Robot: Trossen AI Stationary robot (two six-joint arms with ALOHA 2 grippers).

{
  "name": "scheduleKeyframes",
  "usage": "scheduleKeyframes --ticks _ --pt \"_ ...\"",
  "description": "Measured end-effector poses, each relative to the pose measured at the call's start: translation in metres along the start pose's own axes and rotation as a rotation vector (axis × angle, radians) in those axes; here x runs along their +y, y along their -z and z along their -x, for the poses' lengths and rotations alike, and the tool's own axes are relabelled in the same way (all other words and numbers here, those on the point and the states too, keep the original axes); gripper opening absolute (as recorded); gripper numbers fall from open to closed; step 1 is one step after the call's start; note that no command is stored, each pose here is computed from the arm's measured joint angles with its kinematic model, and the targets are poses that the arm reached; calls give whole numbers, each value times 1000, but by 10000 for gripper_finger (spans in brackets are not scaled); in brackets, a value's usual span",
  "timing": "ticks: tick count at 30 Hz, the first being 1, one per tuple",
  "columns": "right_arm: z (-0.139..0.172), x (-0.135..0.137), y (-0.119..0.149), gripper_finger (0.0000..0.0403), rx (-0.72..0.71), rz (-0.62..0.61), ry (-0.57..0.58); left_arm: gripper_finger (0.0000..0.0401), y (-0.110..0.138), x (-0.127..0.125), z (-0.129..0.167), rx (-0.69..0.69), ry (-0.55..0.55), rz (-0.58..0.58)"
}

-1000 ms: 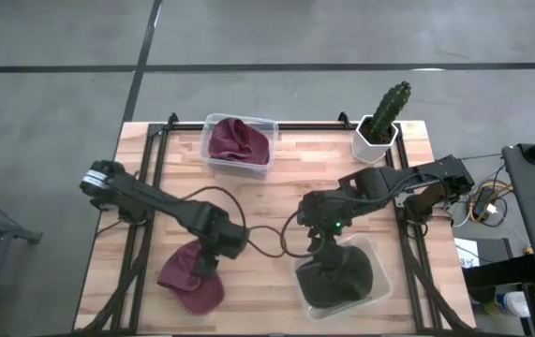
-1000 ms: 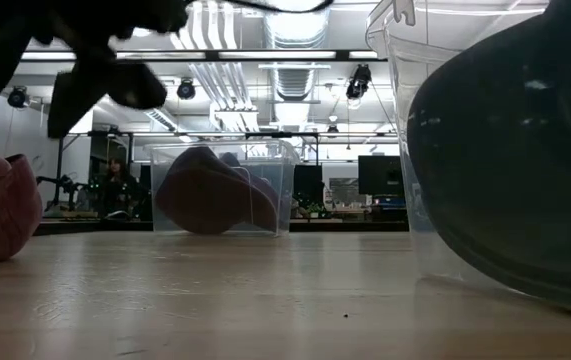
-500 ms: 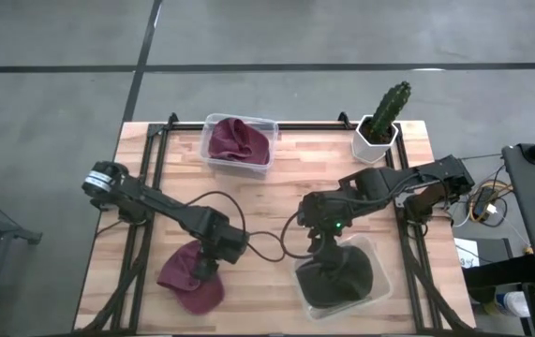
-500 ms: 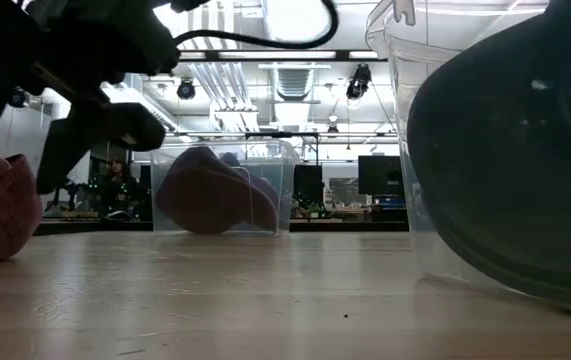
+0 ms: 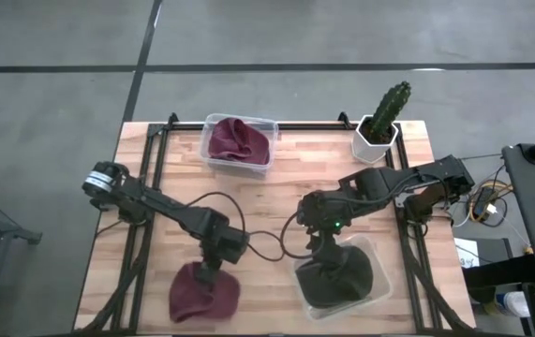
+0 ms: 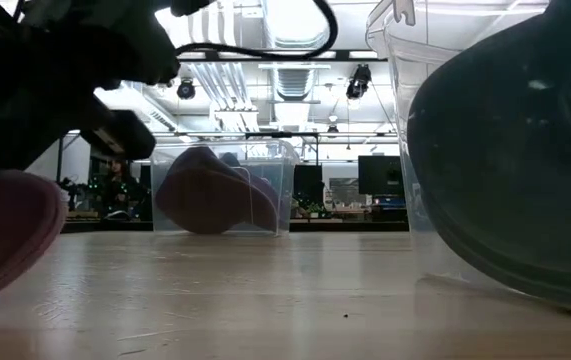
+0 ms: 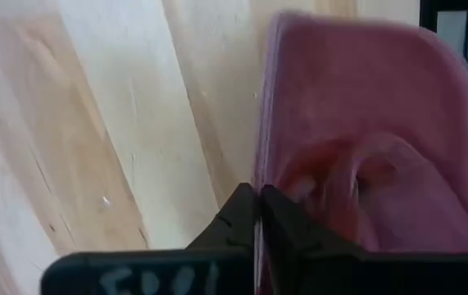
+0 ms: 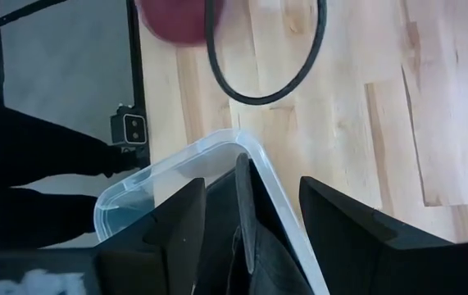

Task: Pick and place caps into container
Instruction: Put the red cap into the top transparent container

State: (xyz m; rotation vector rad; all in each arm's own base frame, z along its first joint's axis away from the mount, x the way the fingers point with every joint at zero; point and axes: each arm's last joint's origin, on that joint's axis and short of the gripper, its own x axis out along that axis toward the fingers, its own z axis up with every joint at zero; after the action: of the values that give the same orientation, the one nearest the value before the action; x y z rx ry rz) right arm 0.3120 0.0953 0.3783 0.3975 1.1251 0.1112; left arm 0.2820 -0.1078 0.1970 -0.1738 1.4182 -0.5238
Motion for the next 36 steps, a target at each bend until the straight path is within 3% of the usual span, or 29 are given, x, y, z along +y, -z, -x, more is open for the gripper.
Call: scheduleKeyframes --ticks 11,26,36 --pt "0 -1 -1 192 -28 2 48 2 3 -5 33 21 -19 121" --pt "2 -5 -4 192 -120 61 193 0 33 -42 140 -200 -169 269" --pt "4 4 -35 192 -391 78 28 0 20 -57 183 -449 -251 280"
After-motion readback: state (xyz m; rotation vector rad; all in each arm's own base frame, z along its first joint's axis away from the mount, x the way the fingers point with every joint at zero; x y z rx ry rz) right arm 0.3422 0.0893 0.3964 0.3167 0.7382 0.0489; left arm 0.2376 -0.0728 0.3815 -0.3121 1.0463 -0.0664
